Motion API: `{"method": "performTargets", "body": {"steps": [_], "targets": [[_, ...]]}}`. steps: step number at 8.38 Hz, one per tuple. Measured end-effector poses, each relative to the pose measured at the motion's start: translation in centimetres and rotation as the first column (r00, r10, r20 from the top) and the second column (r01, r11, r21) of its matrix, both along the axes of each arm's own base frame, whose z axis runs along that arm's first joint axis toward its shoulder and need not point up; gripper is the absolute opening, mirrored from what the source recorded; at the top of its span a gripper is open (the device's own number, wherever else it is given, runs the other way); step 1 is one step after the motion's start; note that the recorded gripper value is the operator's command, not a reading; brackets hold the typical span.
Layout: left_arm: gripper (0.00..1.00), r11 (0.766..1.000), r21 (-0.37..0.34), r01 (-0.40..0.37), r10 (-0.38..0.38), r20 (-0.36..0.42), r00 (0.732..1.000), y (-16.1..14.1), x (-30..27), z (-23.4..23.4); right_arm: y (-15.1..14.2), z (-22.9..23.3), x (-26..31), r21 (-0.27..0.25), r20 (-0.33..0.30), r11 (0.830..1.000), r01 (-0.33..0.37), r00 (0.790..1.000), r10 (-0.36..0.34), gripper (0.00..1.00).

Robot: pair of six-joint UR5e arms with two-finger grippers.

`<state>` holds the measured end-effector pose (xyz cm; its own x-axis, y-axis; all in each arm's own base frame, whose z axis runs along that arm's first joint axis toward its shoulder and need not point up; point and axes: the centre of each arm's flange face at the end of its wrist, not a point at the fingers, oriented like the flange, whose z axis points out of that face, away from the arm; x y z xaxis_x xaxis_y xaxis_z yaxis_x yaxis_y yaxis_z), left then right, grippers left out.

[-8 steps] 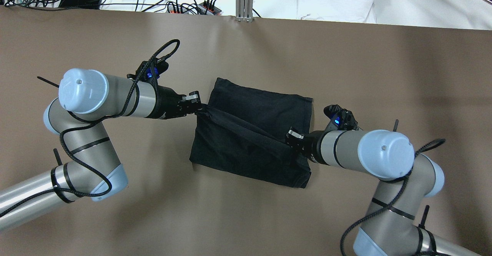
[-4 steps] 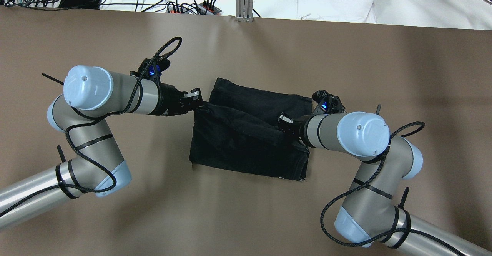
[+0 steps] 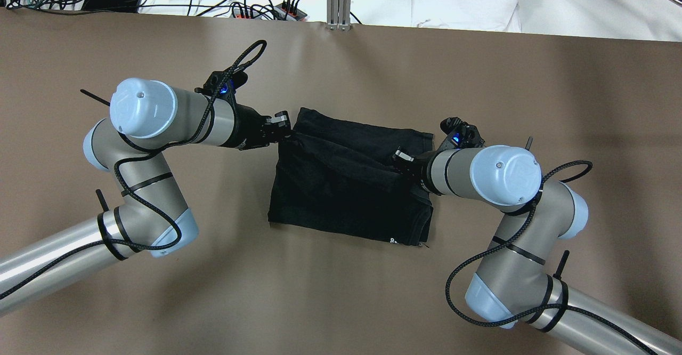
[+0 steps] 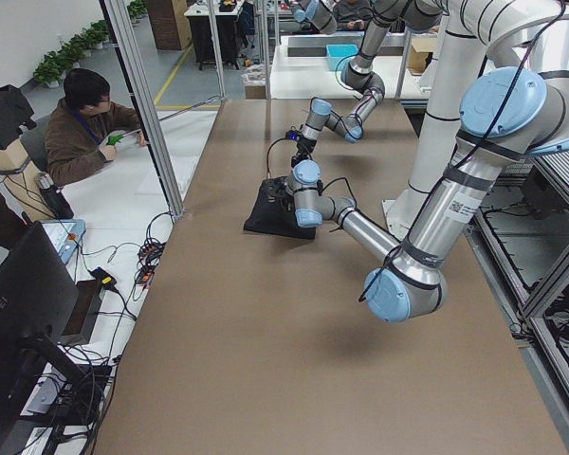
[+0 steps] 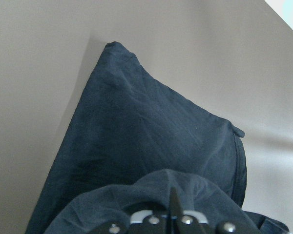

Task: Fold clothes
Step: 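Lay the folded edge down with both grippers onto the far half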

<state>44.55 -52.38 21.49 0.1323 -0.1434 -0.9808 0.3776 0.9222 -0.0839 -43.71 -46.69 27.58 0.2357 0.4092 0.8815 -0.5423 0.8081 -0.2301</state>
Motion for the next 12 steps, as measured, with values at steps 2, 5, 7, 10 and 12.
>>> {"method": "performTargets", "body": {"steps": [2,5,7,10,12], "targets": [[0.0,1.0,-0.003,0.003,-0.003,0.014,1.0,-0.7,0.4,0.6,-0.6,0.9,-0.5,-0.009,-0.017,1.0,-0.005,1.0,0.005,0.0],[0.0,1.0,-0.001,-0.001,0.001,0.047,0.999,-1.4,1.1,2.0,-2.0,2.0,-2.4,-0.026,-0.046,1.0,-0.007,0.999,0.006,0.0],[0.0,1.0,0.004,-0.003,0.003,0.058,0.998,-1.6,1.4,2.5,-2.4,2.5,-2.9,-0.031,-0.056,0.999,-0.008,0.998,0.006,0.0],[0.0,1.0,0.003,-0.002,0.002,0.058,0.998,-1.8,1.5,2.3,-2.9,2.5,-2.5,-0.007,-0.071,1.0,-0.004,0.997,0.003,0.0],[0.0,1.0,-0.002,0.001,0.0,0.061,0.998,-2.4,2.2,1.7,-3.2,1.2,-2.5,0.004,-0.054,1.0,-0.004,0.999,0.004,0.0]]}}
